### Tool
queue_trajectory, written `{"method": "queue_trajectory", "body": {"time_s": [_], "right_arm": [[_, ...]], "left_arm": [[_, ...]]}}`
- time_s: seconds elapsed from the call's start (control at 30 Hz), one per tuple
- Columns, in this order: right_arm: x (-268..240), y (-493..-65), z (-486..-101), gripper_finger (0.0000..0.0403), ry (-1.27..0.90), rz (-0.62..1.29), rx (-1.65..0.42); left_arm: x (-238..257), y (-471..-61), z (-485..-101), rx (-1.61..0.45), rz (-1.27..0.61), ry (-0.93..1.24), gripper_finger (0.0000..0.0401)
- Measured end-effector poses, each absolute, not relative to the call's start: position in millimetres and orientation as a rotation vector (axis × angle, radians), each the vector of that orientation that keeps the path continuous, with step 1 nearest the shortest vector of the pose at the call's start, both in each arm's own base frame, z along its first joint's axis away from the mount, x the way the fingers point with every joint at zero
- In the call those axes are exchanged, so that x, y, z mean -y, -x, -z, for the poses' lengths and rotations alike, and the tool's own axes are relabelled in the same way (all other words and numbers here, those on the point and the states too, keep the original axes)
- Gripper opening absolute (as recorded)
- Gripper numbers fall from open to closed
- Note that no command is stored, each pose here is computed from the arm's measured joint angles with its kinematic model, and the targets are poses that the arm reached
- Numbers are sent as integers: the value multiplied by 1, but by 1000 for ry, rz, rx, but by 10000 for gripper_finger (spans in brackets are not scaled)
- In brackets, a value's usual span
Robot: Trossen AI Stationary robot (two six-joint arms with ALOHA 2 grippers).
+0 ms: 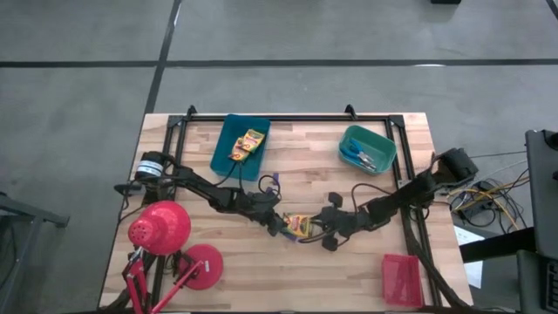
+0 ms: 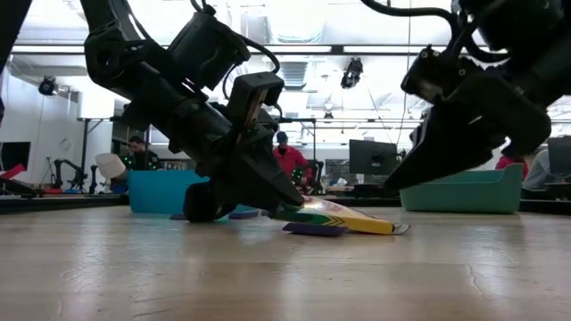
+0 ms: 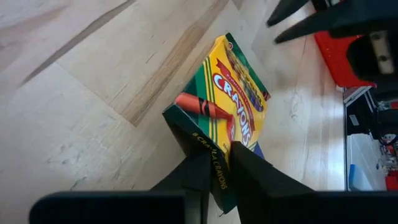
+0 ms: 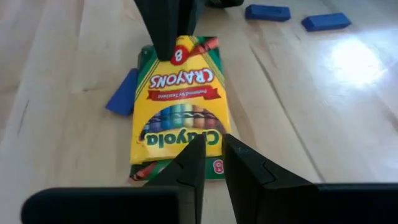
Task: Pick & Place School Supplies
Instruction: Put the yellow crayon box into the blue bin
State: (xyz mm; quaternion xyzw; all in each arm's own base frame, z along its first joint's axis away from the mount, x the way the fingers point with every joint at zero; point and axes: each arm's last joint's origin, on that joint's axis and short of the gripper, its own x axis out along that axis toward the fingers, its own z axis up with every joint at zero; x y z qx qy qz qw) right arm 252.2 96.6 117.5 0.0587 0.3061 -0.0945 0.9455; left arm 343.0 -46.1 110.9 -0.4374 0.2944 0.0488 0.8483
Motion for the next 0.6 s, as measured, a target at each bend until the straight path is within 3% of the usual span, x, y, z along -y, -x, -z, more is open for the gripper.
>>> {"method": "queue_trajectory", "body": {"time_s": [0.6], "right_arm": [[-86, -226, -119, 52, -189, 411, -768]], "left_arm": [[44, -345, -134, -489, -46, 859, 50]]}}
